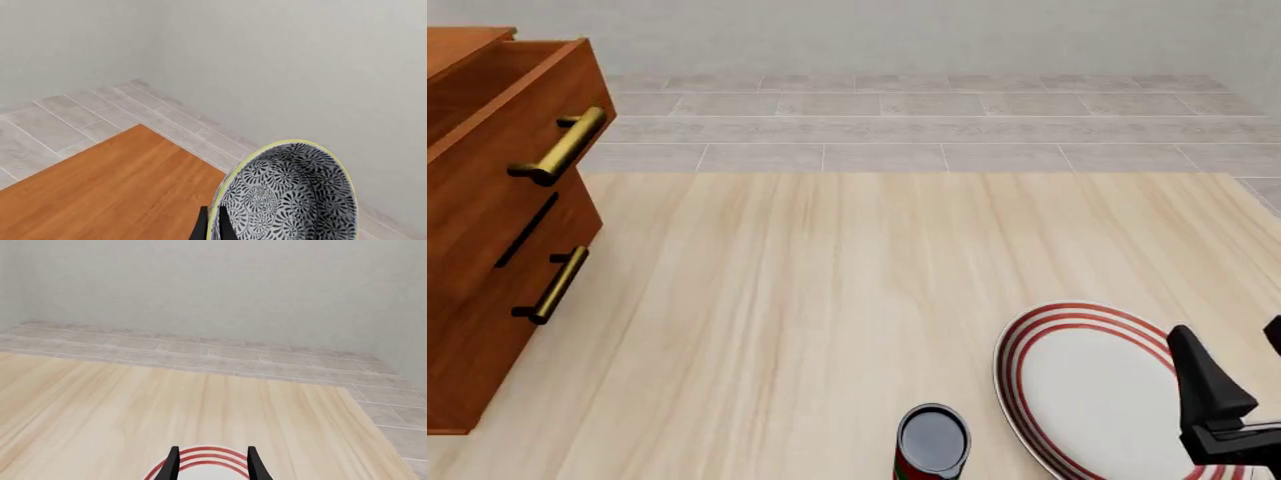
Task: Put the bowl on top of the cabinet.
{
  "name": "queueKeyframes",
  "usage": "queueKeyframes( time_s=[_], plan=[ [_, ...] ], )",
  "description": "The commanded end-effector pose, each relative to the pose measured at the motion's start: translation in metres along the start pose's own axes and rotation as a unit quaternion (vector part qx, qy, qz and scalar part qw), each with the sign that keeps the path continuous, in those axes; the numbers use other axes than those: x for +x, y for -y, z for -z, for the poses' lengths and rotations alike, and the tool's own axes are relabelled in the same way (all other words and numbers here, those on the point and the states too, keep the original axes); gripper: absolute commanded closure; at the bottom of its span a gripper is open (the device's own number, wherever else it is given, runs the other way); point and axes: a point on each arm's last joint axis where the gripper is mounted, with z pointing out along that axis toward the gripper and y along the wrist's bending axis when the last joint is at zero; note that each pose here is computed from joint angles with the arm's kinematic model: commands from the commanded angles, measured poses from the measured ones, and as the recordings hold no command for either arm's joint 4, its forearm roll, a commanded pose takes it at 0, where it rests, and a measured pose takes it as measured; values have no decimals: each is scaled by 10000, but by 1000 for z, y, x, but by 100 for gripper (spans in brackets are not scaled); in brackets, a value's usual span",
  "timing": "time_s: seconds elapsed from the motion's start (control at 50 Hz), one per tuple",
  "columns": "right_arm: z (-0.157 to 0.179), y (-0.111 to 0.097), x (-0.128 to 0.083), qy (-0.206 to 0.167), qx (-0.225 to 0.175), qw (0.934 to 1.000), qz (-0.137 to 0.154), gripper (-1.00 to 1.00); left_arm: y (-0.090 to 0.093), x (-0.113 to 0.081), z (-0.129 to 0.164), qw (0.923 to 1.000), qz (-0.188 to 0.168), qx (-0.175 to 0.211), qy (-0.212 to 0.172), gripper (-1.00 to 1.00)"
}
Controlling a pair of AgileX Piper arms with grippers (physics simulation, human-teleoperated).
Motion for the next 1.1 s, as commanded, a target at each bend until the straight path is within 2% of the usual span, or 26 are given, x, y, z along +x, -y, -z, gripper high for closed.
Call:
queueKeyframes(
  time_s=[0.02, 0.16, 0.18, 0.22, 0.34, 0.56, 0.64, 0.68, 0.74, 0.76, 0.96, 1.1],
  plan=[
    [-1, 0, 0, -3, -7, 10000, 1, -100, -8, -8, 0, 9996, 154, -217, 69, 100],
    [0, 0, 0, 5, 1, 10000, -2, -100, -11, -13, -2, 9992, 196, -347, 61, 100],
    [1, 0, 0, 6, 3, 10000, -1, -100, -15, -15, -2, 9987, 194, -458, 61, 100],
    [2, 0, 0, 7, 4, 10000, -5, -100, -13, -15, -3, 9989, 219, -422, 37, 100],
    [4, 0, 1, 11, 8, 10000, 0, -100, -23, -13, -10, 9972, 285, -679, -108, 100],
    [5, 0, 1, 16, 15, 10000, -3, -100, -26, -9, -14, 9962, 396, -741, -212, 100],
    [4, 0, 1, 12, 16, 10000, 2, -100, -27, -3, -20, 9949, 557, -763, -352, 100],
    [4, 0, 1, 12, 16, 10000, 5, -100, -30, -4, -18, 9946, 547, -832, -305, 100],
    [4, 0, 1, 11, 17, 10000, 3, -100, -33, 4, -26, 9921, 741, -894, -480, 100],
    [4, 0, 1, 12, 15, 10000, 4, -100, -33, 2, -25, 9928, 672, -886, -439, 100],
    [4, 0, 1, 13, 17, 10000, 2, -100, -36, 8, -29, 9901, 881, -957, -521, 100],
    [5, 0, 1, 10, 19, 10000, 5, -100, -39, 8, -30, 9896, 884, -1011, -521, 100]
  ],
)
